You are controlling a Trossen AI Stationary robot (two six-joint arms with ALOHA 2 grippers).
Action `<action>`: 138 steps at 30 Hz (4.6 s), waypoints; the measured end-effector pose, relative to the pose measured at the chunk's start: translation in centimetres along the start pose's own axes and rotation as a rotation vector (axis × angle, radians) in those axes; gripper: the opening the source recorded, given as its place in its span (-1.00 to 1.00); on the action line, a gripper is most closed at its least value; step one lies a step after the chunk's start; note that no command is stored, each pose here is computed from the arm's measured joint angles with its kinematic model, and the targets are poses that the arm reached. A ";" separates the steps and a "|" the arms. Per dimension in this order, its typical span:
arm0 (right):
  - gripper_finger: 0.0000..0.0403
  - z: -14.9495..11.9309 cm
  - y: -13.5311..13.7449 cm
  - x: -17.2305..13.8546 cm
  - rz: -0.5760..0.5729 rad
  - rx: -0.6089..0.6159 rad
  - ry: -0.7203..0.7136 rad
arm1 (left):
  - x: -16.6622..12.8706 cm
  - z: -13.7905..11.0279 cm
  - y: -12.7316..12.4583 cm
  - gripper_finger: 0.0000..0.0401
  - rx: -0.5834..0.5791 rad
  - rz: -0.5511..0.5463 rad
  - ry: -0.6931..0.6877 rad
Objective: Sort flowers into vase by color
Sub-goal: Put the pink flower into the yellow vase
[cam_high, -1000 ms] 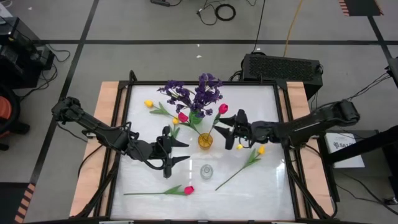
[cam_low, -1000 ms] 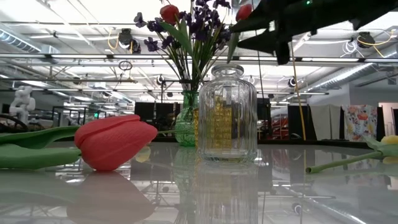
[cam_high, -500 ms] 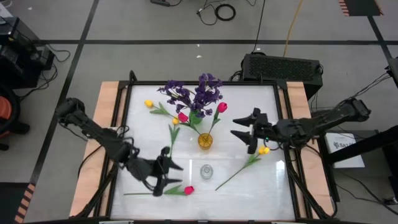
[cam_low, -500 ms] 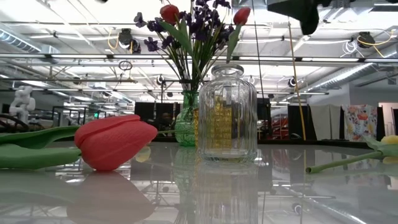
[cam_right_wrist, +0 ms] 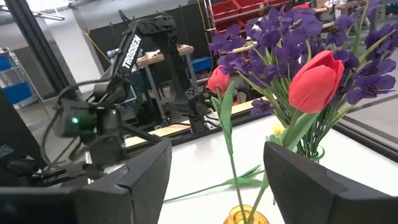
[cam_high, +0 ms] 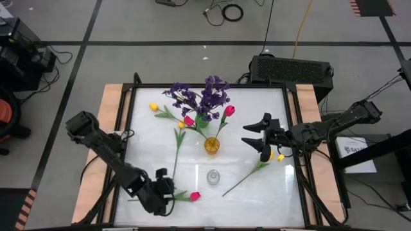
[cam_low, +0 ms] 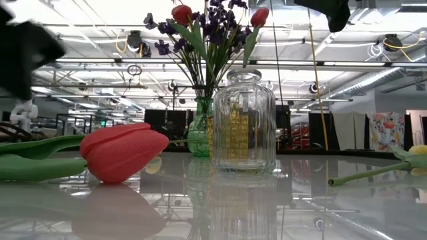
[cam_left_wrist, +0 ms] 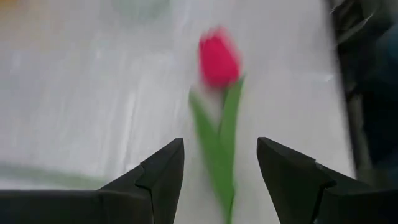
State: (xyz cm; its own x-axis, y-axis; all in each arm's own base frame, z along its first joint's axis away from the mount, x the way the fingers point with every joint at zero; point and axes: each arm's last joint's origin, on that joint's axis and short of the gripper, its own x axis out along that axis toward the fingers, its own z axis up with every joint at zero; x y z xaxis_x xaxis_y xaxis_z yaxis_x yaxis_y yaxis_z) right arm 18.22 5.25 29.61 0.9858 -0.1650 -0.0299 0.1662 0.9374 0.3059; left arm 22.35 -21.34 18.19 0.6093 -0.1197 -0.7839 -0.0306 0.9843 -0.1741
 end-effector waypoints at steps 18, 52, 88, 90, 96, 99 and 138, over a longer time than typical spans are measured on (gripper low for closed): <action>0.23 -0.1 0.0 0.0 -0.001 -0.014 0.005 | -0.7 -3.9 -1.9 0.05 -0.026 0.030 0.103; 0.23 0.0 0.0 0.0 -0.001 -0.014 0.003 | 2.6 -5.9 -2.3 -0.72 -0.028 0.117 0.105; 0.23 -0.9 3.3 3.6 0.187 -0.193 -0.198 | -10.9 10.1 1.9 -0.99 0.402 0.233 -0.915; 0.23 -0.9 3.9 4.4 0.201 -0.202 -0.199 | -11.1 11.3 2.6 -0.99 0.417 0.193 -0.978; 0.23 -0.3 6.2 7.1 0.242 -0.221 -0.190 | -11.3 13.6 4.9 -0.99 0.443 0.087 -1.103; 0.23 0.1 7.5 8.2 0.250 -0.246 -0.200 | -10.8 14.2 5.6 -0.99 0.443 0.032 -1.121; 0.11 0.0 11.0 10.8 0.354 -0.327 -0.222 | -6.9 14.8 5.3 -1.00 0.569 -0.025 -1.137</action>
State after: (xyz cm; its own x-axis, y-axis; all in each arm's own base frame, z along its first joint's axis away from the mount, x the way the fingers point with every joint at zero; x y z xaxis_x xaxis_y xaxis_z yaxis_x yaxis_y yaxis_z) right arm 30.69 13.73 32.67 0.9603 0.1508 0.2349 -0.1422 0.9884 -0.0529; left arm 29.74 -13.32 31.50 0.9469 -0.2380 0.2162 0.1619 0.9338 0.3191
